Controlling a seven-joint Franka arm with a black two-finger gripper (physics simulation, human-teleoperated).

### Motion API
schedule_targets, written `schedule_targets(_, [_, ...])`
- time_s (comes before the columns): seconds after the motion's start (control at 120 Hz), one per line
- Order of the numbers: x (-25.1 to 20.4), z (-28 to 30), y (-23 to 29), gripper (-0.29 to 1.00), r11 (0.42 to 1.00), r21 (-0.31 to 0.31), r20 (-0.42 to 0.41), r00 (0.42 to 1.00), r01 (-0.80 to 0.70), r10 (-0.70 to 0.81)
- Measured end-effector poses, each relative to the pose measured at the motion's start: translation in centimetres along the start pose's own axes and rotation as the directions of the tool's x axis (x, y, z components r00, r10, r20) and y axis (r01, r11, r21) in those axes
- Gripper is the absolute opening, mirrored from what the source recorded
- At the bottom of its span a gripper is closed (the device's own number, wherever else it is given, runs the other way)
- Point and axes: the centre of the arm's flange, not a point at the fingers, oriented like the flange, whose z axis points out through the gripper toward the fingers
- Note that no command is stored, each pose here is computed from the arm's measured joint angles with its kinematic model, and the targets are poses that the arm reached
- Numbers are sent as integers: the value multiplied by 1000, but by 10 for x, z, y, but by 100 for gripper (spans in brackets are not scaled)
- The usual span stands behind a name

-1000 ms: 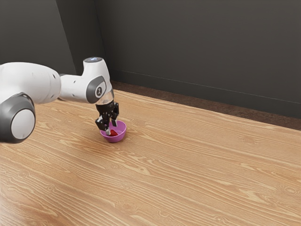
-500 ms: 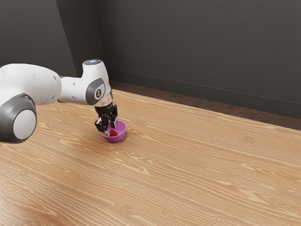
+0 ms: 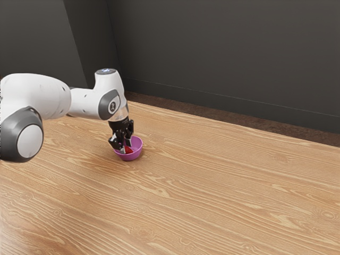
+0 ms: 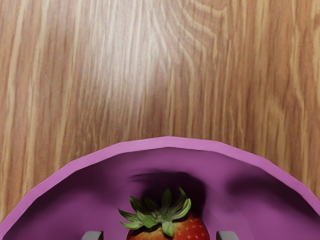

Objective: Take strawberry from the bowl

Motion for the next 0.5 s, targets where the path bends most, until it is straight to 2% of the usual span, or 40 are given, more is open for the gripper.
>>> schedule_targets(0.5, [2,7,2,20,1000,2,-2,1000,4,-4])
